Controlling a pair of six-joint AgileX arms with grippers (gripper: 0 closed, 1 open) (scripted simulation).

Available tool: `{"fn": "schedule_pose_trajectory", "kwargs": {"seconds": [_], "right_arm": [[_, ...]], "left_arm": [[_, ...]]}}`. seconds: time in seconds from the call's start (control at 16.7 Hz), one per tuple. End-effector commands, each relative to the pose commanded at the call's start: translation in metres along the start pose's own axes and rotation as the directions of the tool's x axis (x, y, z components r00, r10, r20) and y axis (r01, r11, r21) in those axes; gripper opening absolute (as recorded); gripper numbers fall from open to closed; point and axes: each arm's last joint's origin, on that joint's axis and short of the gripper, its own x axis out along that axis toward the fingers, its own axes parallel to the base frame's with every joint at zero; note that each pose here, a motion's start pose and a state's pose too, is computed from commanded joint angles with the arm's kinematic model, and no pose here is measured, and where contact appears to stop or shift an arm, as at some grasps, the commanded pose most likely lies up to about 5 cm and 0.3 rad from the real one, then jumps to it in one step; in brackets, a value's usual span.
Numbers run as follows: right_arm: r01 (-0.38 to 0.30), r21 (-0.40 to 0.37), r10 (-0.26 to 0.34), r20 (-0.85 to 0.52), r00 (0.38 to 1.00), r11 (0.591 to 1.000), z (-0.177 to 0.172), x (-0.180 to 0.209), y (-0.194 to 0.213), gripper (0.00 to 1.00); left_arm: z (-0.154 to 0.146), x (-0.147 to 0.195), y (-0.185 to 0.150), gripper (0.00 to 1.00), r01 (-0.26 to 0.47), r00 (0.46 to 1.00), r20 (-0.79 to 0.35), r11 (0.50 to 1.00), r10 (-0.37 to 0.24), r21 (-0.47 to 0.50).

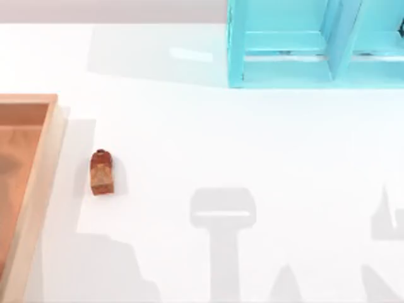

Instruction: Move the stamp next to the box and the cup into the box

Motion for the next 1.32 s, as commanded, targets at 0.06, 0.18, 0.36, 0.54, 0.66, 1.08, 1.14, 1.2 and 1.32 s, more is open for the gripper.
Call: {"fn": "schedule_pose_trajectory", "kwargs": {"seconds": [0.06,0.18,0.36,0.54,0.66,1.08,1.14,1.2,1.32], "right_arm": [[0.0,0.0,0.0,0.0,1.0,1.0,0.0,0.0,0.0,1.0],[0.0,0.0,0.0,0.0,1.0,1.0,0.0,0.0,0.0,1.0],[0.0,0.0,0.0,0.0,1.0,1.0,0.0,0.0,0.0,1.0],[0.0,0.0,0.0,0.0,1.0,1.0,0.0,0.0,0.0,1.0],[0.0,0.0,0.0,0.0,1.0,1.0,0.0,0.0,0.0,1.0],[0.0,0.0,0.0,0.0,1.0,1.0,0.0,0.0,0.0,1.0],[0.0,0.0,0.0,0.0,1.0,1.0,0.0,0.0,0.0,1.0],[0.0,0.0,0.0,0.0,1.0,1.0,0.0,0.0,0.0,1.0],[0.0,0.0,0.0,0.0,1.0,1.0,0.0,0.0,0.0,1.0]], "left_arm": [[0.001,0.007,0.001,0.0,0.0,1.0,0.001,1.0,0.0,0.002],[0.0,0.023,0.004,0.0,-0.002,1.0,0.002,1.0,0.002,-0.002],[-0.005,0.041,0.008,0.0,-0.002,1.0,-0.003,1.0,0.001,-0.022],[-0.007,0.045,0.009,0.0,0.0,1.0,-0.005,1.0,-0.001,-0.028],[-0.007,0.045,0.009,0.0,0.0,1.0,-0.005,1.0,-0.001,-0.028],[-0.007,0.045,0.009,0.53,0.0,1.0,-0.005,1.0,-0.001,-0.028],[-0.007,0.045,0.009,0.6,0.0,1.0,-0.005,1.0,-0.001,-0.028],[-0.007,0.045,0.009,0.68,0.0,1.0,-0.005,1.0,-0.001,-0.028],[-0.007,0.045,0.009,0.83,0.0,1.0,-0.005,1.0,-0.001,-0.028]]}}
